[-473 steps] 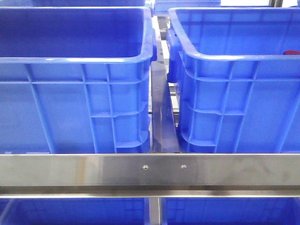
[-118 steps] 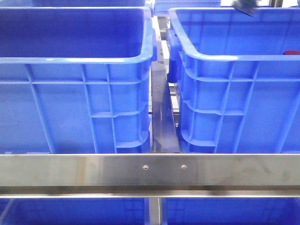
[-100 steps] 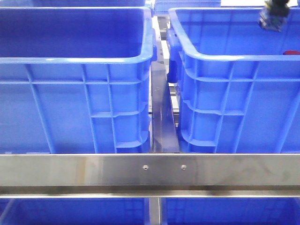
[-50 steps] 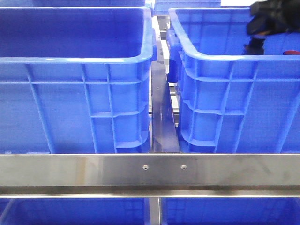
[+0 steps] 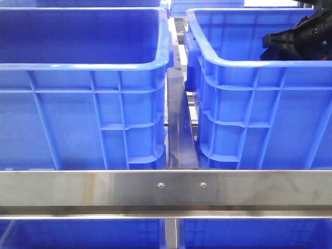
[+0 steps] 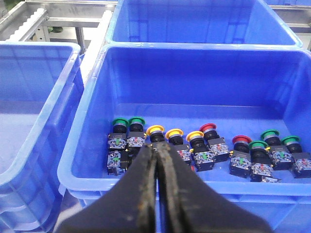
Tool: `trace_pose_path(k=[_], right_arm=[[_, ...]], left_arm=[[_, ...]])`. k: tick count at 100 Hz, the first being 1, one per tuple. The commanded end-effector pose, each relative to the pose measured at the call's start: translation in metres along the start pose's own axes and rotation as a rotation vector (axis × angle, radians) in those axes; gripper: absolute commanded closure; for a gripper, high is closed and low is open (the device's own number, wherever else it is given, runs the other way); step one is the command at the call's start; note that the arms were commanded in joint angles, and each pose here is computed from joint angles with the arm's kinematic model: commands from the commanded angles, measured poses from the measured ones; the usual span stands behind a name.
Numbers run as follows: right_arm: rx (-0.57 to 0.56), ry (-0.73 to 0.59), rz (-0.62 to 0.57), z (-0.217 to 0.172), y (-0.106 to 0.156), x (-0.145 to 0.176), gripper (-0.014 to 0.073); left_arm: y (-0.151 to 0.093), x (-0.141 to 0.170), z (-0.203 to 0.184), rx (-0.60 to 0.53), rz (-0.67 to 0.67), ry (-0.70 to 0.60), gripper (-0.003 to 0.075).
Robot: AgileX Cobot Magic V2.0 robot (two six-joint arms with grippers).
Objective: Pick red and yellow buttons and place in box
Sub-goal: 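Lower the yellow button beside the red one and open the right gripper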
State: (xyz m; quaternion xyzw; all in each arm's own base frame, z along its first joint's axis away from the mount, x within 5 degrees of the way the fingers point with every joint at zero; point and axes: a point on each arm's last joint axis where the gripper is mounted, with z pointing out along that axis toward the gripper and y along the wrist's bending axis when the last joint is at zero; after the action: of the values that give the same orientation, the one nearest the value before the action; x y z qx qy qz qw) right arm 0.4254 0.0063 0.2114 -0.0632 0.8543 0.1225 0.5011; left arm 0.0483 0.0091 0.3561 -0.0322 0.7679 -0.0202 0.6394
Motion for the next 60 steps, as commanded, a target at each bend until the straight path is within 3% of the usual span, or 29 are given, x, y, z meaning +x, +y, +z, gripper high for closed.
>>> trace_pose_path(k=[1, 11, 35, 60], right_arm=[[-0.036, -0.113, 0.064, -0.011, 0.006, -0.027, 0.0529], [-0.048, -0.116, 0.063, -0.011, 0.007, -0.027, 0.0484], [-0.088, -0.139, 0.058, -0.014, 0.011, -0.032, 0.0243], [-0.088, -0.177, 0.044, -0.027, 0.015, -0.044, 0.0223]], left_arm=[[-0.002, -0.013, -0.002, 0.016, 0.0, -0.08, 0.0739], [-0.002, -0.013, -0.002, 0.016, 0.0, -0.08, 0.0739], [-0.002, -0.013, -0.002, 0.016, 0.0, -0.08, 0.0739], [-0.002, -0.013, -0.002, 0.016, 0.0, -0.08, 0.0739]])
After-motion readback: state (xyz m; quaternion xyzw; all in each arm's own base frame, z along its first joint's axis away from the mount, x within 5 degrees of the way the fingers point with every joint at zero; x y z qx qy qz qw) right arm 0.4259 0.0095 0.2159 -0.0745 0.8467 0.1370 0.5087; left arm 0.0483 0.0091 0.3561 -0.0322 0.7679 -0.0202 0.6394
